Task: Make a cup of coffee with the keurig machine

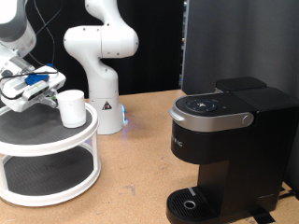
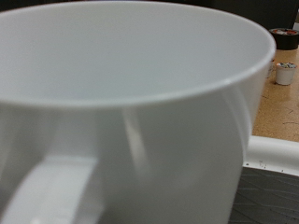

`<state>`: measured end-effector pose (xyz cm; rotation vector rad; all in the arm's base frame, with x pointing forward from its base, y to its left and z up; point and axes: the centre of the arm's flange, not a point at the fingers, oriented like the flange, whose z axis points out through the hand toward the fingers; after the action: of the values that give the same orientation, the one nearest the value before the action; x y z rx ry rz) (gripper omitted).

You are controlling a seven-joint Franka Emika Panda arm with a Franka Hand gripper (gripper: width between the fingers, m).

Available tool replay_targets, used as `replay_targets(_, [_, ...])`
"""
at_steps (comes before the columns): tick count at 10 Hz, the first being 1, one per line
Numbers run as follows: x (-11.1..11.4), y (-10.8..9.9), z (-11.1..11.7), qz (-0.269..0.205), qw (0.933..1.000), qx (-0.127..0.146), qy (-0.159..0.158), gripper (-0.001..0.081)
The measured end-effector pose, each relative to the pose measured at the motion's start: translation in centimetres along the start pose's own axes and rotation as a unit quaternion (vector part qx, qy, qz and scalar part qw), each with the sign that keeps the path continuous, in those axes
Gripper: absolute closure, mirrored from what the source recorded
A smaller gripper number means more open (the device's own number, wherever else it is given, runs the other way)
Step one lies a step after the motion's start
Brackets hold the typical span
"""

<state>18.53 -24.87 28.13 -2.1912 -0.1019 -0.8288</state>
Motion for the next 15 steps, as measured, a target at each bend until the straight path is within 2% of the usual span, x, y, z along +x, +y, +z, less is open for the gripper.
replay_targets(2, [0.7,-0.3,-0.3,0.012,0.9999,0.003,0.001,0.0738])
replay_targets(5, [3.1,-1.7,-1.7,0.029,0.9993,0.020,0.009,0.0738])
replay_targets(7, [4.4,-2.9,-3.1,0.023,0.9992,0.030,0.009,0.0738])
replay_targets(9, [4.6,-3.3,-3.3,0.019,0.9993,0.030,0.005,0.0738])
replay_targets(11, [4.7,-3.1,-2.5,0.032,0.9988,0.023,0.028,0.0738])
replay_targets(13, [5.6,-3.2,-0.4,0.048,0.9970,0.019,0.058,0.0738])
replay_targets(15, [7.3,-3.5,2.1,0.047,0.9970,0.005,0.061,0.0738])
